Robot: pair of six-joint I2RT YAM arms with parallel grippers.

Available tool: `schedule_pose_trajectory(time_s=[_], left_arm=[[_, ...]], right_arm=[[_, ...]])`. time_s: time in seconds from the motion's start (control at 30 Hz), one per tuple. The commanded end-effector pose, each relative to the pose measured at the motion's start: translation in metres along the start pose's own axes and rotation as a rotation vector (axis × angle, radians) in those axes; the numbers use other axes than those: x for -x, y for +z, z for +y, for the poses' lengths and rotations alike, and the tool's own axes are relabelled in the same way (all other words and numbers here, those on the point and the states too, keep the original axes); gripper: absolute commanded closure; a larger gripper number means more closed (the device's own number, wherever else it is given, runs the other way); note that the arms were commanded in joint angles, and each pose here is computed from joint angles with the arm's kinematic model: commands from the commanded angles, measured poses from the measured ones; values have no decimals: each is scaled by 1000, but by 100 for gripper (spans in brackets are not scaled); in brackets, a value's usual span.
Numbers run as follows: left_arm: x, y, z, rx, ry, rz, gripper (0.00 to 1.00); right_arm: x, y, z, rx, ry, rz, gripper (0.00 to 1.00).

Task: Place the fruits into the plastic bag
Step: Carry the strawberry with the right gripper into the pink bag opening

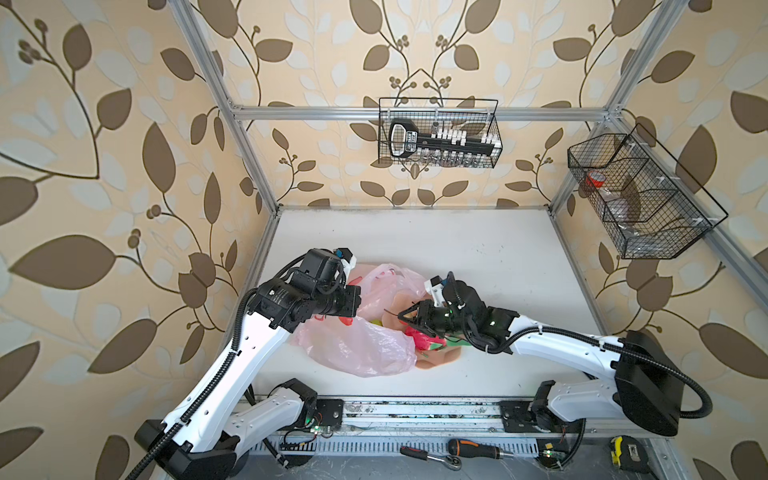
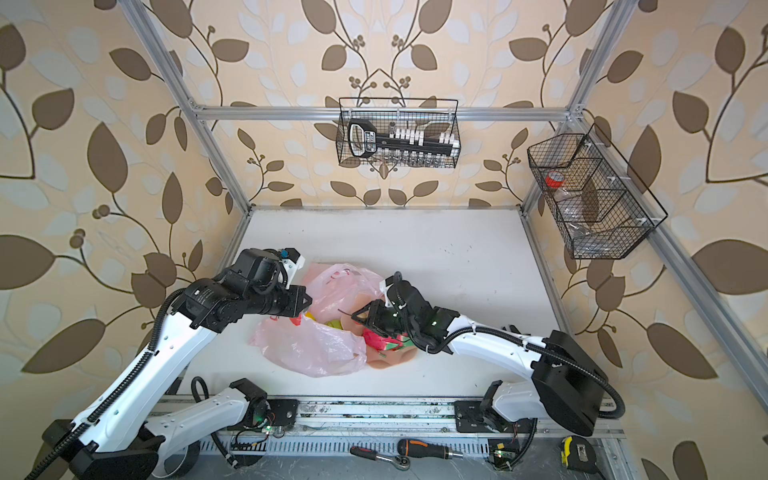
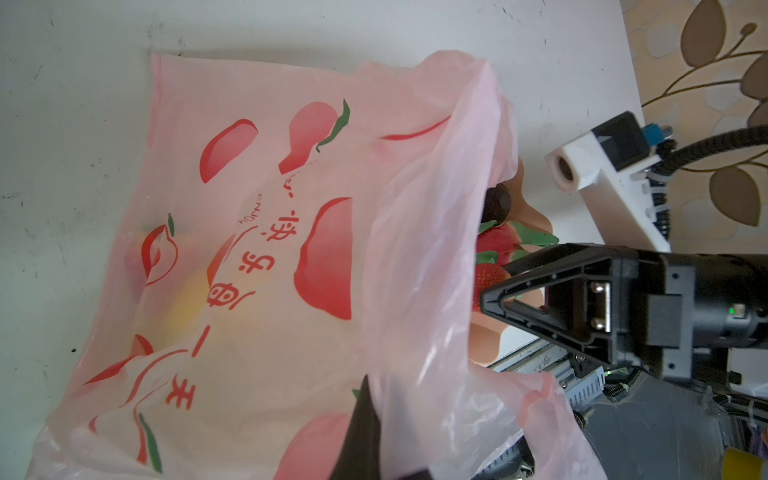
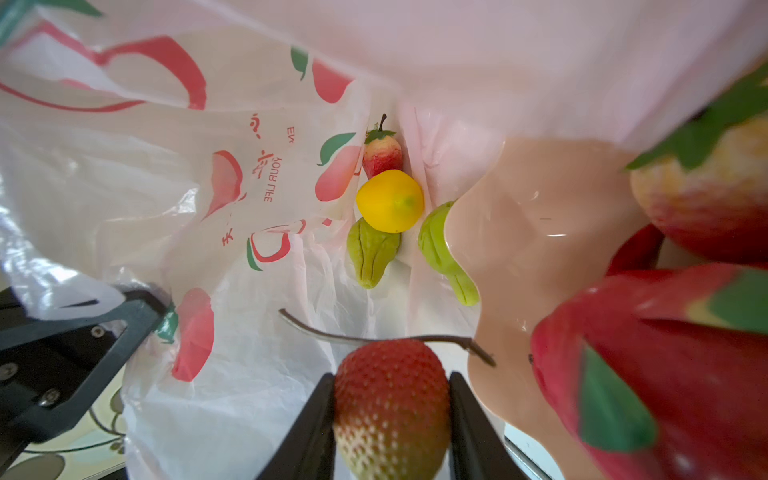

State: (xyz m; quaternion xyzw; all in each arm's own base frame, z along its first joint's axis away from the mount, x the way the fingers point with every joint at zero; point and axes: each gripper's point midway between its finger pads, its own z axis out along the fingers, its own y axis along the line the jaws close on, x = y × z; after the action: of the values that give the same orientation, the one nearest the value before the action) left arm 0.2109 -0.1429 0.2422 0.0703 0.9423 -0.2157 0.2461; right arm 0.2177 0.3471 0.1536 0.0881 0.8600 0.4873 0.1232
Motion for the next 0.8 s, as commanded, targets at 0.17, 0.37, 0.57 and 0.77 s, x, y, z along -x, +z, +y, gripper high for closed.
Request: schedule_pose_trajectory(time_s=[0.17,0.37,0.57,0.77], left_arm=[[13,-10,-12,-45,13,-37,100],[16,-9,-13,-47,14,-42,100],[20,-8,-14,-45,17,-48,100],[23,-7,-16,-53,18,-50,100]], right_arm=[[-7,49,34,87,54,48,75],[-14,86,55,160,100,95,77],[-28,115,63,152,109,140,76],[-33,141,53,128,161,149,74]])
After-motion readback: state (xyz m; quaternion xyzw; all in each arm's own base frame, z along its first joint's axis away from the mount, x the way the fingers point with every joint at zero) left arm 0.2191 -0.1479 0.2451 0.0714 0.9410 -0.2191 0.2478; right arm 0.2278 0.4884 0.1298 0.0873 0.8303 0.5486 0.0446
